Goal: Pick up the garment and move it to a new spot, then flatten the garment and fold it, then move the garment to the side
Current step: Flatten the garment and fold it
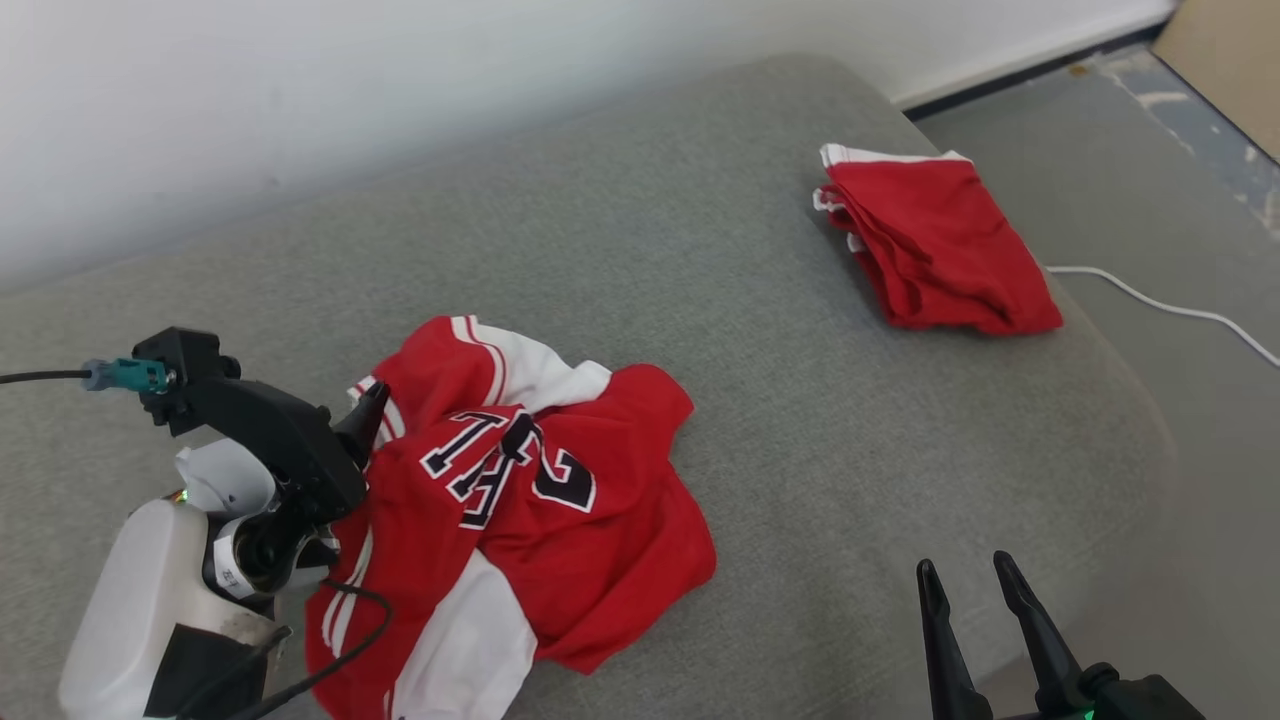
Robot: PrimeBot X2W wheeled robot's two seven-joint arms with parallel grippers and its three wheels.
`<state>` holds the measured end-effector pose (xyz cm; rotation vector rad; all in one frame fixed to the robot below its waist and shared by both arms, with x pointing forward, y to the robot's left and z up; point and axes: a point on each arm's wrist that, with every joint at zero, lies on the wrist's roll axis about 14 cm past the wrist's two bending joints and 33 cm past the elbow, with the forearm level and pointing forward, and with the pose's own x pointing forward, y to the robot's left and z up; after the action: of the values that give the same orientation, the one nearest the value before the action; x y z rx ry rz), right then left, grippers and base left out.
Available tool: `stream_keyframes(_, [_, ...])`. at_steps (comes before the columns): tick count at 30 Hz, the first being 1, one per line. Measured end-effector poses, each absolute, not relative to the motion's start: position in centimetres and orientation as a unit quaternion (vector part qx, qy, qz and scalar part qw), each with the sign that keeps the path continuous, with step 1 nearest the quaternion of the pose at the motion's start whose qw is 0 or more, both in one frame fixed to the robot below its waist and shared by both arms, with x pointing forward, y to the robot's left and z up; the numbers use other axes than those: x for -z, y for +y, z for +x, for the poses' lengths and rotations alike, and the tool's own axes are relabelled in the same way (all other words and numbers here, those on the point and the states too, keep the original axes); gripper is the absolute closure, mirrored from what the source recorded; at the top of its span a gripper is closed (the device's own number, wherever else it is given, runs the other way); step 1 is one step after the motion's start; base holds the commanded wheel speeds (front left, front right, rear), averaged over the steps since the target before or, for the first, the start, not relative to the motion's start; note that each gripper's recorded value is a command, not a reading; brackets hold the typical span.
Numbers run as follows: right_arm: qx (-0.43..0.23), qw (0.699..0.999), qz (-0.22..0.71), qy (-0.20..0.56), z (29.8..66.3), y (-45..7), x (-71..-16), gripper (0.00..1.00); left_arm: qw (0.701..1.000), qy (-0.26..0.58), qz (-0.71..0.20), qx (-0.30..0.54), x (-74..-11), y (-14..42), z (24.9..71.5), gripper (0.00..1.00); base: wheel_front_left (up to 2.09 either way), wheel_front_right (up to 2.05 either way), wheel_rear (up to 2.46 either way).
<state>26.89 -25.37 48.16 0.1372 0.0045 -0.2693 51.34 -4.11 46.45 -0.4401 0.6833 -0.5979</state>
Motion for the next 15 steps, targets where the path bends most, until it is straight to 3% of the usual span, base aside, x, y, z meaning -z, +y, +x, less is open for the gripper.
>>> stream_keyframes(3, [0.145,0.987,0.067,0.011,26.4,-25.7,-47.8,0.0,0.86,0.368,-0.211,0.284,-44.5,-4.9,51.0,0.0,0.0,0.0,0.0])
stream_keyframes(15, [0.141,0.988,0.066,0.012,26.9,-25.6,-47.8,0.0,0.808,0.39,-0.285,0.337,-45.9,-8.8,49.4,0.0,0.0,0.0,0.0])
